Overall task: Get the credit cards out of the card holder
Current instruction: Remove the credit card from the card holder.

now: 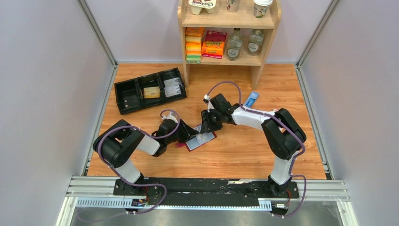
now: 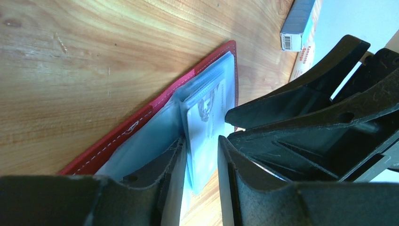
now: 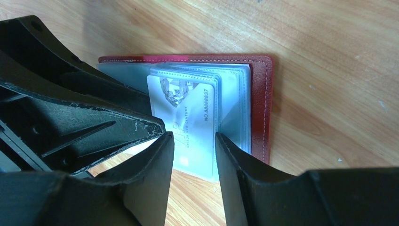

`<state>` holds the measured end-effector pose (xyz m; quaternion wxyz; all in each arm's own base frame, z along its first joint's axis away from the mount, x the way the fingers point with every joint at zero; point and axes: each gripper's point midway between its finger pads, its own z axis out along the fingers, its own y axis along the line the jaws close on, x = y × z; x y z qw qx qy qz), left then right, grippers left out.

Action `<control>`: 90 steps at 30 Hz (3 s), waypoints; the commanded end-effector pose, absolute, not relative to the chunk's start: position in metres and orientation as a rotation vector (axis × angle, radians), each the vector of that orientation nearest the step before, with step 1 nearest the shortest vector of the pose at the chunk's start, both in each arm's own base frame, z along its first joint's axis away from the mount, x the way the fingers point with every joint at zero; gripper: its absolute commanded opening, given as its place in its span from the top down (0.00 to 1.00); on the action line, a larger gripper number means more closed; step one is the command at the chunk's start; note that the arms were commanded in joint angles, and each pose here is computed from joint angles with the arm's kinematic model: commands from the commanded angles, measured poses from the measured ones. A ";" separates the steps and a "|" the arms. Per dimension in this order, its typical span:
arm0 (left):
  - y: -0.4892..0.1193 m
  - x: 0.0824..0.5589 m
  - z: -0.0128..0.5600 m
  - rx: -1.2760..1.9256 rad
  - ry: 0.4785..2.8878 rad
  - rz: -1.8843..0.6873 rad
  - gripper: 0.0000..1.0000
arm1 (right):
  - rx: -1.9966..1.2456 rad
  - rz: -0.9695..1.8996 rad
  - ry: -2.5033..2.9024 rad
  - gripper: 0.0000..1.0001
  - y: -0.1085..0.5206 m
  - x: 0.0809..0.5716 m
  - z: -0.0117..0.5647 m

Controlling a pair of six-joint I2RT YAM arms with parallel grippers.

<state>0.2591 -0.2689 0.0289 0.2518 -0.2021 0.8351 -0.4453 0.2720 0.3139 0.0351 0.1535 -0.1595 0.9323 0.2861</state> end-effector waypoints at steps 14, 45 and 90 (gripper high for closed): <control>-0.283 0.255 0.080 -0.438 2.084 -1.444 0.71 | -0.344 0.788 2.791 0.59 0.295 0.268 -0.002; -0.229 0.227 0.036 -0.568 2.309 -1.071 0.95 | -0.267 0.742 2.811 0.64 0.283 0.274 -0.009; -0.241 0.235 0.033 -0.527 2.340 -1.082 0.93 | -0.357 0.885 2.803 0.66 0.305 0.254 0.002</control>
